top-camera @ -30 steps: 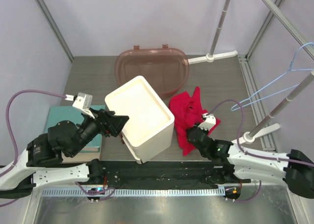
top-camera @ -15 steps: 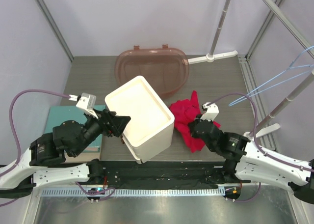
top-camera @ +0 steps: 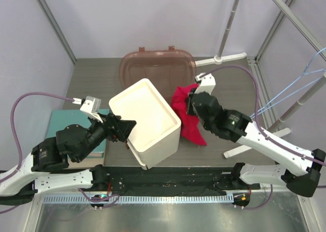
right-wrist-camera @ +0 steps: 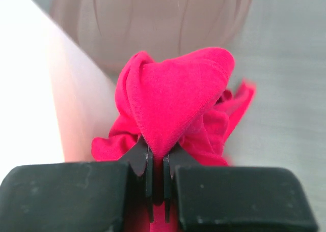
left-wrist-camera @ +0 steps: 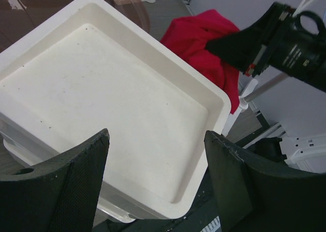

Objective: Remove the t-shirt from the hanger

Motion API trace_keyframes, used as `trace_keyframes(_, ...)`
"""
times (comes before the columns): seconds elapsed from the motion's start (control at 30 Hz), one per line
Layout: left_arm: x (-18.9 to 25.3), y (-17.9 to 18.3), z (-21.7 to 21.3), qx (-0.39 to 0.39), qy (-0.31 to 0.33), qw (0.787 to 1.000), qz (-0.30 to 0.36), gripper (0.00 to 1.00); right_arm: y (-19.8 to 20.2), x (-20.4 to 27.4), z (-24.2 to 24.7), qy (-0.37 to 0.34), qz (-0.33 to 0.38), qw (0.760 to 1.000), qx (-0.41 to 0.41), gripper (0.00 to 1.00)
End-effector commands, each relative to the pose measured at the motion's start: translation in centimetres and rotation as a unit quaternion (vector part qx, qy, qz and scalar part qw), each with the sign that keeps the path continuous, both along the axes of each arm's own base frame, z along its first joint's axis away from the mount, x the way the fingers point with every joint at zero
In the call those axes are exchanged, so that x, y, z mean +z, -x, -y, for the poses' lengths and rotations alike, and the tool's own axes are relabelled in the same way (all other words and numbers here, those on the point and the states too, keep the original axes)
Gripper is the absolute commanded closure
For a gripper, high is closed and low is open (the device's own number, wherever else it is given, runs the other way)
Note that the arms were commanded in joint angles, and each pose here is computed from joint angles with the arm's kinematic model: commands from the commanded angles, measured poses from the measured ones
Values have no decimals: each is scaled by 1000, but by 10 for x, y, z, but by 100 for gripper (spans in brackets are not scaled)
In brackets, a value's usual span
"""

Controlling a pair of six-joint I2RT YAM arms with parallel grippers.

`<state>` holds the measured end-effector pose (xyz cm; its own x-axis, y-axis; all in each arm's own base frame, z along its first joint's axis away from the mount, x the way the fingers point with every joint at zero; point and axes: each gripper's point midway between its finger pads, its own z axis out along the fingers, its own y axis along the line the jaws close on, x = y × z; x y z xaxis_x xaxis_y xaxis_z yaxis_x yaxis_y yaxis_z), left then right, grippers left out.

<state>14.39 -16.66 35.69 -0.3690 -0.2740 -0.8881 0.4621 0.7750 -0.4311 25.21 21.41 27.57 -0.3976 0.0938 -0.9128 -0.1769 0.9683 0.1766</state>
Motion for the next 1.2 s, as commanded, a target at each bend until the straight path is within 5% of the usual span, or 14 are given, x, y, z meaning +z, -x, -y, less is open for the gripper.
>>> trace_keyframes(0.0,8,-1,-4,6,8,1000,2,24,-48,95,-4,-42,81,996,-14,99)
trace_keyframes(0.23,2,1,4,-4,8,1000,-9,24,-135,157,-7,-110,153,982,-13,99)
trace_keyframes(0.33,0,3,9,-12,4,1000,-17,25,-153,189,-25,-112,230,966,39,99)
trace_keyframes(0.37,1,3,10,-13,4,1000,-19,25,-153,222,-30,-139,299,943,49,99)
trace_keyframes(0.53,1,2,10,-11,-9,1000,-18,25,-184,240,-29,-126,382,915,18,99)
trace_keyframes(0.97,22,0,0,-3,-28,1000,-4,25,-252,263,-25,-78,503,857,-75,99)
trace_keyframes(1.17,21,-5,1,9,-51,999,0,25,-304,215,-40,-40,496,862,-95,99)
